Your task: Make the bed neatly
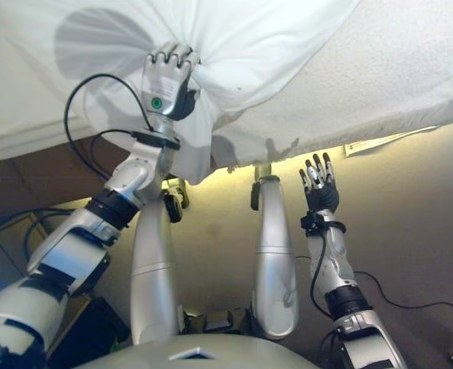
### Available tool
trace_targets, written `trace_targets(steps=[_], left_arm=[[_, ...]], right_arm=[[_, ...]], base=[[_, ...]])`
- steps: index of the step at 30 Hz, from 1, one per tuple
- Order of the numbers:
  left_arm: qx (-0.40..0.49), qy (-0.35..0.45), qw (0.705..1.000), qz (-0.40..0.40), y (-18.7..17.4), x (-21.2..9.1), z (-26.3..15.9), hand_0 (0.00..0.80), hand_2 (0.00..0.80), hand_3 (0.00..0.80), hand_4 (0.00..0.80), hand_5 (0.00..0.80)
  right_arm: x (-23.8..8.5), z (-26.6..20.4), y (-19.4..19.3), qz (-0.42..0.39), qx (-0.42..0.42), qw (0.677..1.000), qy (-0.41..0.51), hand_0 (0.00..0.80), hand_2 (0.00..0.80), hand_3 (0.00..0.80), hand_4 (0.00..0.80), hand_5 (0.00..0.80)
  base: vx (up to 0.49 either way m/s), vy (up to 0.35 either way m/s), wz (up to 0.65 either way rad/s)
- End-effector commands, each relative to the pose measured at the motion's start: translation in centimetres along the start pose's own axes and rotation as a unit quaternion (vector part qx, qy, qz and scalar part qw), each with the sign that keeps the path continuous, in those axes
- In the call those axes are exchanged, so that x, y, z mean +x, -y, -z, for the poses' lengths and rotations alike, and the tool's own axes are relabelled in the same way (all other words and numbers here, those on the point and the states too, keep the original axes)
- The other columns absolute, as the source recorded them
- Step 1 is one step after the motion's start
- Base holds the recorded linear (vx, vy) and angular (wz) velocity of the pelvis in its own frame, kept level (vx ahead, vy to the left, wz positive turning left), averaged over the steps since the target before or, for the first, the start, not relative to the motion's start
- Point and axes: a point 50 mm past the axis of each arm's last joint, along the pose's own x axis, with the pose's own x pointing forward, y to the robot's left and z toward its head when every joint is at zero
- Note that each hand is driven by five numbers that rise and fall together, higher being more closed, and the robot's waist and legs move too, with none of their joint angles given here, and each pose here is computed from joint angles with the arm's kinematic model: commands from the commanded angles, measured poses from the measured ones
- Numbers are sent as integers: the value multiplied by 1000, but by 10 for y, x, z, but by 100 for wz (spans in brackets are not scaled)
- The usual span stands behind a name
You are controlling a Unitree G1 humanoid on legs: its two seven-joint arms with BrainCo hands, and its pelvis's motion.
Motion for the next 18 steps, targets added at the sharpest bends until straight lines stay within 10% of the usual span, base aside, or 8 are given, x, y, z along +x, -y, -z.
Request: trace_targets(steps=[1, 18], left_arm=[[-52, -19, 996, 64, 23, -21, -6, 800, 800, 800, 800, 800], [-175, -247, 949, 86, 60, -110, 75, 800, 800, 800, 800, 800]], right_arm=[[-9, -19, 3, -18, -24, 999, 24, 0, 0, 0, 0, 0], [-24, 2, 29, 30, -33, 999, -7, 0, 0, 0, 0, 0]], base=[[38, 49, 2], [53, 3, 21]])
